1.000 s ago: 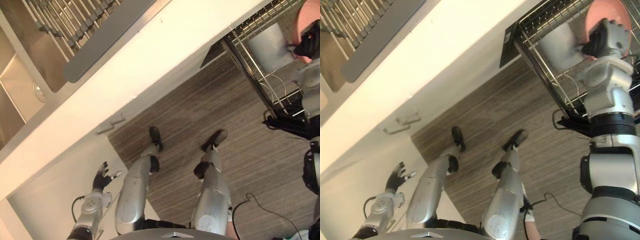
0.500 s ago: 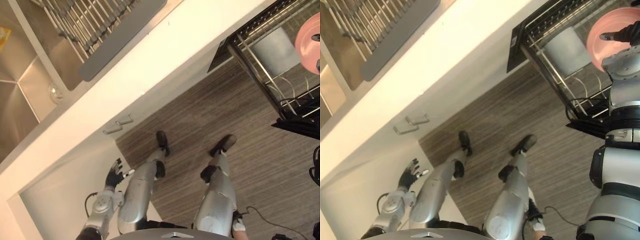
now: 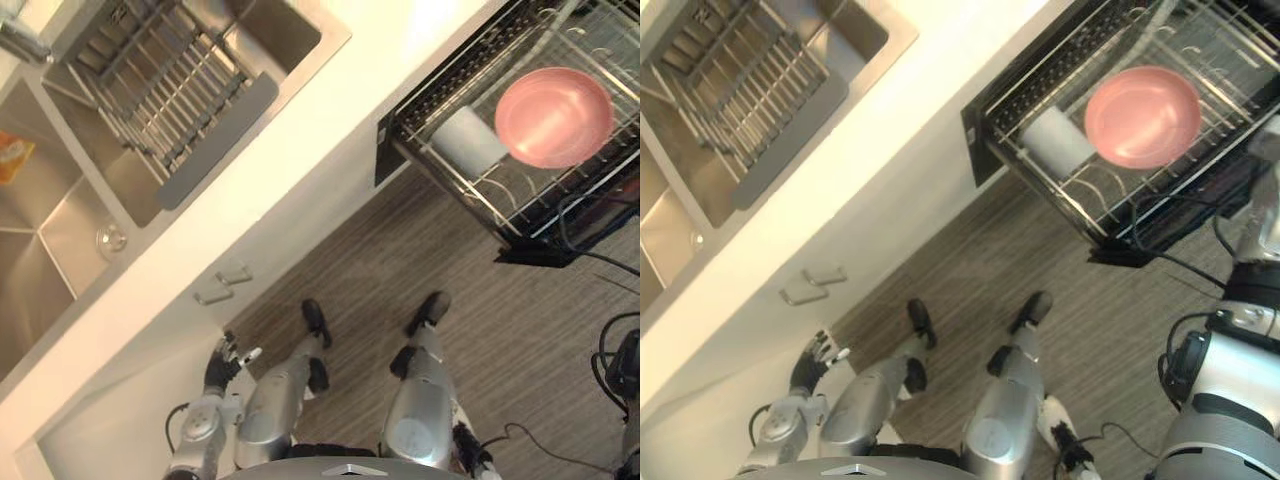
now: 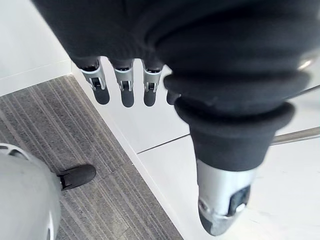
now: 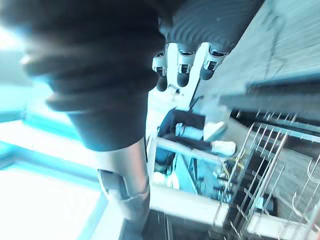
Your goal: Walk over to the sink, pick up the cup, carry it to the dishwasher, place the cup inside the dishwasher, then close the dishwasher door
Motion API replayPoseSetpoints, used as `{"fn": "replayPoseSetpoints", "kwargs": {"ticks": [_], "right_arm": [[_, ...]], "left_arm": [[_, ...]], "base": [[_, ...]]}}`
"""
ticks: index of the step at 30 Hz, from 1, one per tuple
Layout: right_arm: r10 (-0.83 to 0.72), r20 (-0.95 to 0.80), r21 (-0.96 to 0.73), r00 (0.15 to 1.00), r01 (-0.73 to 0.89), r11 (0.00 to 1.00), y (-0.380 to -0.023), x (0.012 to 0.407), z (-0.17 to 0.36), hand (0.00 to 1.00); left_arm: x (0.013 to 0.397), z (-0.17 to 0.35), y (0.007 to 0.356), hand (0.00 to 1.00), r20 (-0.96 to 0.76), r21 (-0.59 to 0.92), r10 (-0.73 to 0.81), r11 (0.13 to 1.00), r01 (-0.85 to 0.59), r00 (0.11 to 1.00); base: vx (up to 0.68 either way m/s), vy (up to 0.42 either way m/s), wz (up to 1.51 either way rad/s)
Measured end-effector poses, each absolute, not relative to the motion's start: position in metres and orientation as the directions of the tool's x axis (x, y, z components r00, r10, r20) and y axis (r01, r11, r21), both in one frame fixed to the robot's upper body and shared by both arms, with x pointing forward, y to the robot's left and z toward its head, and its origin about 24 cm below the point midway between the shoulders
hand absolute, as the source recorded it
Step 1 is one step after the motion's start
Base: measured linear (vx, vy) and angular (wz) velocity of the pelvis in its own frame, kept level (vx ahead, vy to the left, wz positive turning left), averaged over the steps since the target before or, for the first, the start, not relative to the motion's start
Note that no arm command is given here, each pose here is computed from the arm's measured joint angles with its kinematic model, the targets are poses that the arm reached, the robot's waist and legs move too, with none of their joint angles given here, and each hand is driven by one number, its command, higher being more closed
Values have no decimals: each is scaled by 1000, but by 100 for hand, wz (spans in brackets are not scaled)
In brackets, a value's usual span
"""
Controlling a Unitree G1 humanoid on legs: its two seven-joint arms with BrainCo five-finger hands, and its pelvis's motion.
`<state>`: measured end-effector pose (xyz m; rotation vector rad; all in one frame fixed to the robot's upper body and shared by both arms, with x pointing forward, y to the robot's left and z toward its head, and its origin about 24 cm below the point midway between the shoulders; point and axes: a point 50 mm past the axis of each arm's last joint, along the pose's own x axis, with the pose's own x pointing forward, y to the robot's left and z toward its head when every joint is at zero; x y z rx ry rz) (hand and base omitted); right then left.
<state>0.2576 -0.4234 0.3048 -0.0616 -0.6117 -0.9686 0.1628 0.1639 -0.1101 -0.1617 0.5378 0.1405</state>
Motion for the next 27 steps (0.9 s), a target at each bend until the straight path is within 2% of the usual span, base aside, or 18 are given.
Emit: {"fn": "replayPoseSetpoints", "kwargs": {"ticks": [1,3,5,10,13,14,16,17,21,27], "right_arm": [[-799,450,271,398,792,547,-436,252,290,100],[-844,357,345,399,784,517,-448,248,270,100],[-896,221,434,385,784,443,-462,239,238,100],[-905,38,565,424,738,369,-465,235,187,100],[-855,-50,635,516,678,372,-457,241,159,100],[-814,-96,678,572,637,367,-450,247,143,100],[-761,-158,730,629,593,339,-442,253,124,100],[-702,-202,774,683,550,313,-431,259,108,100],[-590,-197,863,783,424,274,-411,273,93,100],[-457,-131,872,880,321,370,-388,300,104,100]], "left_arm": [[159,-113,167,0,-531,-111,106,975,-194,841],[152,-117,172,0,-553,-99,129,971,-219,823],[141,-125,174,0,-592,-80,139,970,-229,794],[125,-132,178,0,-635,-59,160,965,-254,756],[123,-134,179,0,-643,-49,165,966,-255,748],[123,-134,179,0,-642,-46,163,967,-249,749],[124,-133,179,0,-640,-42,160,969,-242,751],[125,-133,179,0,-638,-38,158,971,-236,753],[130,-132,177,0,-629,-29,146,977,-211,763],[138,-131,167,0,-622,-35,104,986,-161,776]], "base": [[106,-79,-13],[94,-82,-8],[79,-91,-11],[52,-66,-7],[39,-62,-6],[35,-69,-5],[48,-80,-3],[68,-90,-1],[66,-55,-6],[59,-72,5]]}}
